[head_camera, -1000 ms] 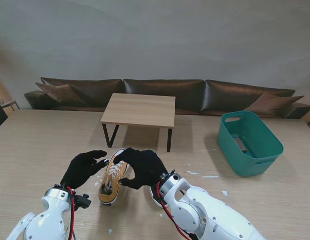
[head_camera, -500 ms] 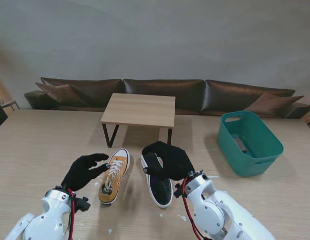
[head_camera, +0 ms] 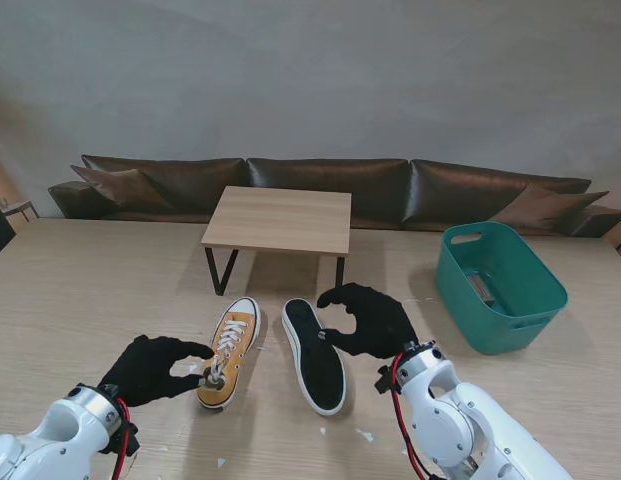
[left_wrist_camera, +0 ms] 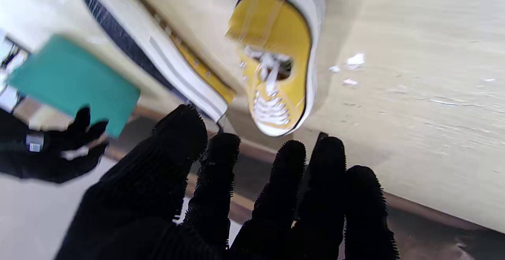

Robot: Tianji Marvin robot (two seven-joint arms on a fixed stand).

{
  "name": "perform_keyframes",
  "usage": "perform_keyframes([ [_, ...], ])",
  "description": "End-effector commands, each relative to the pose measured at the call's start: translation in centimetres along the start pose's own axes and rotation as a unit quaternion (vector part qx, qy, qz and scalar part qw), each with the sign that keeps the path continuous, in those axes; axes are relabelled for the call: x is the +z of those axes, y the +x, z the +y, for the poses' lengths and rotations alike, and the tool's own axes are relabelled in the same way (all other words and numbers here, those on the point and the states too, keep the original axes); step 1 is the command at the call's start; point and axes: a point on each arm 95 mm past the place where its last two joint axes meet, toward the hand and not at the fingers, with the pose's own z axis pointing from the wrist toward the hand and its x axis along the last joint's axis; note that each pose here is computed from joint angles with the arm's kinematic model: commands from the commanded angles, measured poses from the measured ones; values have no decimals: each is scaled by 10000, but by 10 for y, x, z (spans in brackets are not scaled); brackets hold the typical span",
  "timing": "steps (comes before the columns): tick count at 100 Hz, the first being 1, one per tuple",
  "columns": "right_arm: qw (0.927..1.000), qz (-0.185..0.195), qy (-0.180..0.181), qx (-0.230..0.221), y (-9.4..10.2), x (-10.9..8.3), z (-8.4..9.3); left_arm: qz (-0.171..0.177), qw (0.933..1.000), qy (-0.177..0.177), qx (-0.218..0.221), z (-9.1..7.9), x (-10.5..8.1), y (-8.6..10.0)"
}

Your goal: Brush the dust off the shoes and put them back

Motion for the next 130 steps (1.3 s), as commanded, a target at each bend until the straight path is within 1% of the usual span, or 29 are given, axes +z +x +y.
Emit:
perform_keyframes([
  [1,10000,-9,-31,30,3,1,2,13,9995,-216,224,1,-4,2],
  [12,9999,-44,-60,70,3,2,2,-33,9957,-642,671,3,-7,5],
  [19,9999,-59,-43,94,2,3,1,-54,9928,-809,881,6,-6,7],
  [34,9999,-76,-8,130,3,3,0,-48,9896,-1057,979,14,-1,11],
  [42,9999,-91,-7,136,3,3,0,-107,9863,-1157,1168,17,1,12],
  [62,9997,-128,30,186,3,2,0,-281,9828,-1158,1408,26,3,15],
  [75,9996,-131,45,259,4,2,-1,-380,9838,-1130,1336,34,4,15],
  [83,9995,-130,59,270,4,2,-2,-458,9826,-1110,1415,39,6,15],
  [91,9995,-130,80,277,4,2,-2,-533,9826,-1119,1380,45,9,15],
  [108,9994,-148,104,293,3,2,-3,-696,9774,-1199,1593,56,14,15],
  [117,9994,-157,111,302,3,1,-3,-758,9751,-1186,1712,59,16,16],
  [130,9993,-163,125,327,3,2,-4,-819,9754,-1112,1716,63,17,16],
])
